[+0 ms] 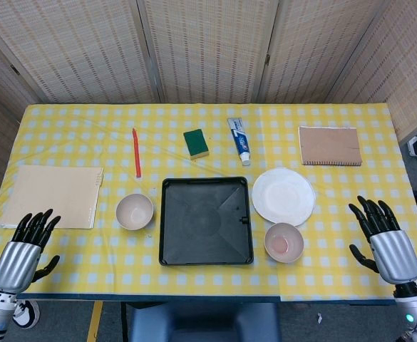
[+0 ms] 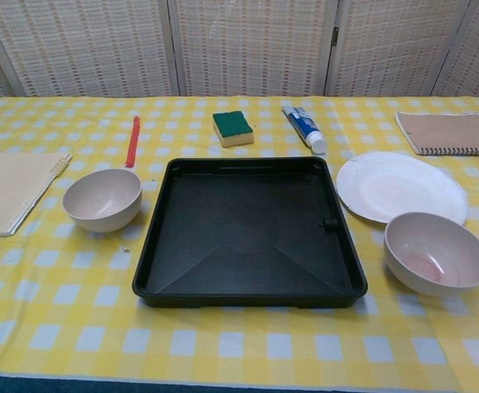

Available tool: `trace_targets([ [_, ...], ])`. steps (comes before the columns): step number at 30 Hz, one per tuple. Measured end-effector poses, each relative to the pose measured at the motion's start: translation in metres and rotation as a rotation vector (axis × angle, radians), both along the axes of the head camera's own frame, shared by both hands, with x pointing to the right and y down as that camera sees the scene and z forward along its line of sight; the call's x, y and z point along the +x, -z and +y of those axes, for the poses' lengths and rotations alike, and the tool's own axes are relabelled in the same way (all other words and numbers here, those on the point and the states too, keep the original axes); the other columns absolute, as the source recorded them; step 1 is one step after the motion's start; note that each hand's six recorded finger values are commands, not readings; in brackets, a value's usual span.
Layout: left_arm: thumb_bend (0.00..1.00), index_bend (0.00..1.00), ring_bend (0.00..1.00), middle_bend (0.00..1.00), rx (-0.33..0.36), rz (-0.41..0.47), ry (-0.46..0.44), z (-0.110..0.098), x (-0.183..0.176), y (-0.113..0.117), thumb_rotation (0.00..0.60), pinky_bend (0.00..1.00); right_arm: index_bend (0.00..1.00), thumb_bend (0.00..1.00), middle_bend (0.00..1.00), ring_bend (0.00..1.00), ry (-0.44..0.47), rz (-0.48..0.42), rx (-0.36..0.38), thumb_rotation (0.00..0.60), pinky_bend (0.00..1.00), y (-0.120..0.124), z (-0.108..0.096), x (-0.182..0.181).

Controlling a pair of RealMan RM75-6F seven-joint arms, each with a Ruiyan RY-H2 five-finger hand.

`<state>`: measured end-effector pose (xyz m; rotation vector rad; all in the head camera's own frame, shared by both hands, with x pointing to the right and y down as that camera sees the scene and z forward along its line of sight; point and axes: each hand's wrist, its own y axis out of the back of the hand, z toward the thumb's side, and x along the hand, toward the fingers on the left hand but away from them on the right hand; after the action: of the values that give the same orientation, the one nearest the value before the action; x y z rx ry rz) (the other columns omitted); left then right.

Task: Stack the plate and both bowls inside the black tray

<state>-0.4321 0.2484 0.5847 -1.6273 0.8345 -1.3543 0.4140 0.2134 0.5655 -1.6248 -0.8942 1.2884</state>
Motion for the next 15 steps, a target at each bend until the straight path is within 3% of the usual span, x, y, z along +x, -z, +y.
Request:
trace_targets([
  [15, 0.34, 0.00, 0.00, 0.00, -0.020, 0.032, -0.051, 0.004, 0.012, -0.005, 0.600, 0.00, 0.00, 0.33, 0.00, 0.00, 0.000, -0.007, 0.000, 0.600, 0.00, 0.003, 0.005, 0.001],
])
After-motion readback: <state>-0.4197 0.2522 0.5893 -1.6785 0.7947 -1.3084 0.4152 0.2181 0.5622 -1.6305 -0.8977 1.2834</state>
